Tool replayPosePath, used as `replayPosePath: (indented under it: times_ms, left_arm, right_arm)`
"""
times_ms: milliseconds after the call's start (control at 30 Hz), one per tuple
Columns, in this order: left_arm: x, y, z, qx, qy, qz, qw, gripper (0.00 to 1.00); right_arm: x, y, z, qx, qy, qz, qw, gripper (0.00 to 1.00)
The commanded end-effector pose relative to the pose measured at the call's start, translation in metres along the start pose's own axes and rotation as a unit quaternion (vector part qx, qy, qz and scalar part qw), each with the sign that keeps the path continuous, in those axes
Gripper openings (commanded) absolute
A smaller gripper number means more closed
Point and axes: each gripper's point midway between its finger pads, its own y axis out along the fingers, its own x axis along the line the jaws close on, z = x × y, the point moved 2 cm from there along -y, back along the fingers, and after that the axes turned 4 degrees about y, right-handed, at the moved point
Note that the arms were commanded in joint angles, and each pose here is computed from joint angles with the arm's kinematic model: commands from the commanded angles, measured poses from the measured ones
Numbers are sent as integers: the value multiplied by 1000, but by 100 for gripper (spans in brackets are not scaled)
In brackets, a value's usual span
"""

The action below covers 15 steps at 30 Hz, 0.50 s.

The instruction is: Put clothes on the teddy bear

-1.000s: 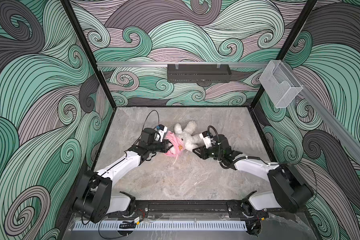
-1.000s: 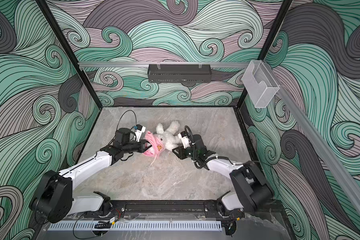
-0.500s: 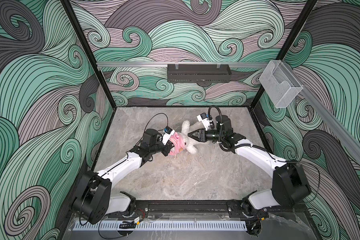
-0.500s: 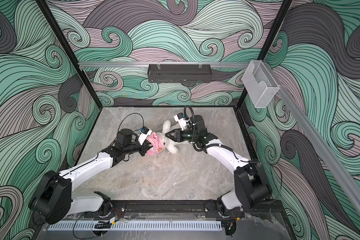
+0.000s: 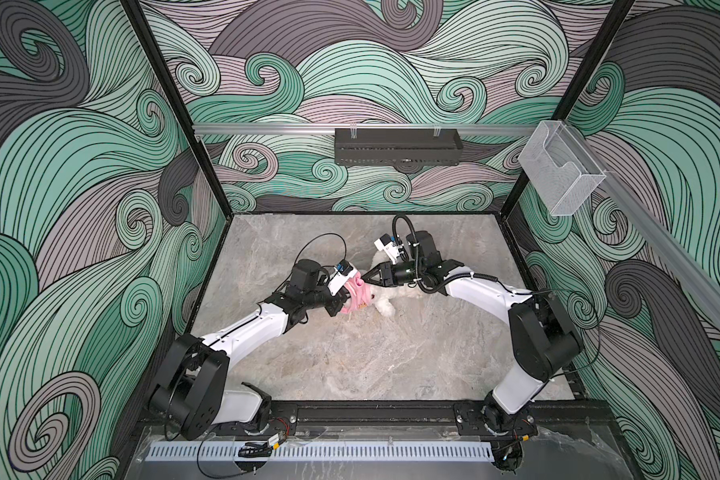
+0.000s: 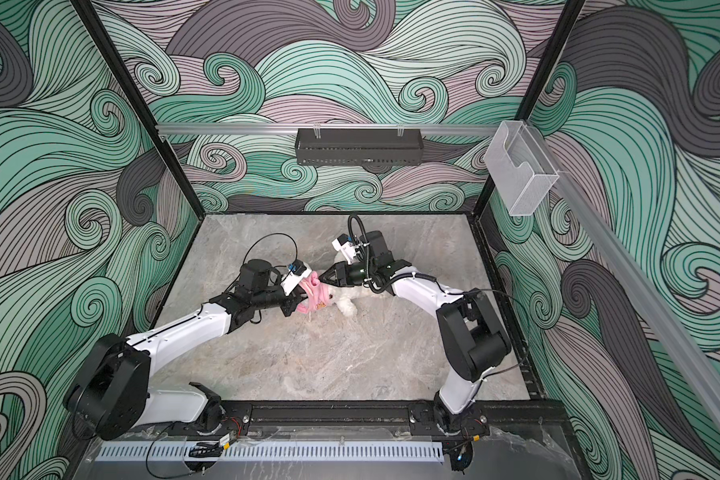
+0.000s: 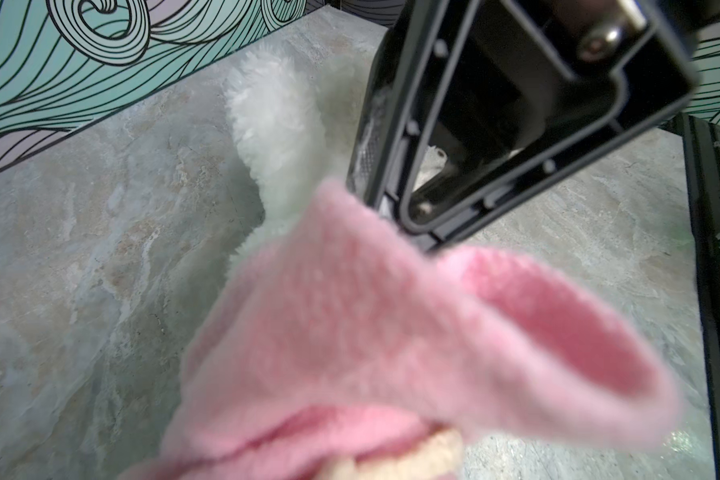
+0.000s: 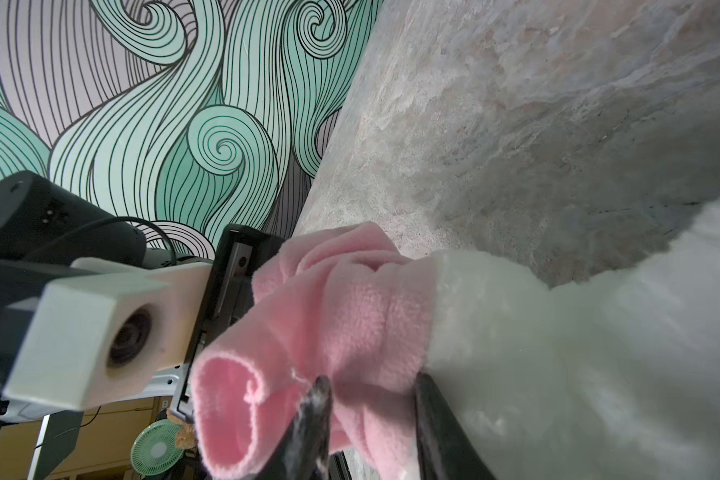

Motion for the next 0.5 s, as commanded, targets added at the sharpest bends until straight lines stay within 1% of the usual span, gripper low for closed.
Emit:
replayPosePath:
  times_ms: [0,100,200,267,400,467]
  left_arm:
    - [-1,0,-23,-24,29,0,999,0]
    - [-2,0,-22,-23,30,0,999,0]
    - [-4,0,-23,-23,30,0,999,0]
    - [-4,1,-22,-22,30,-2,999,0]
    - [-3,3,-22,-19,29,0,999,0]
    - [-3,3,-22,-17,28,0,999,0]
  right_arm:
    - [2,2,5,8,2,5,1000,35]
    - [-5,0,10,11,4,22,1000,35]
    - [-12,-10,11,2,-6,59,998,35]
    - [-8,-11,11,-1,-5,49,999,35]
    - [2,3,18,15,-1,28,1000,34]
    - [1,9,21,17,5,23,1000,30]
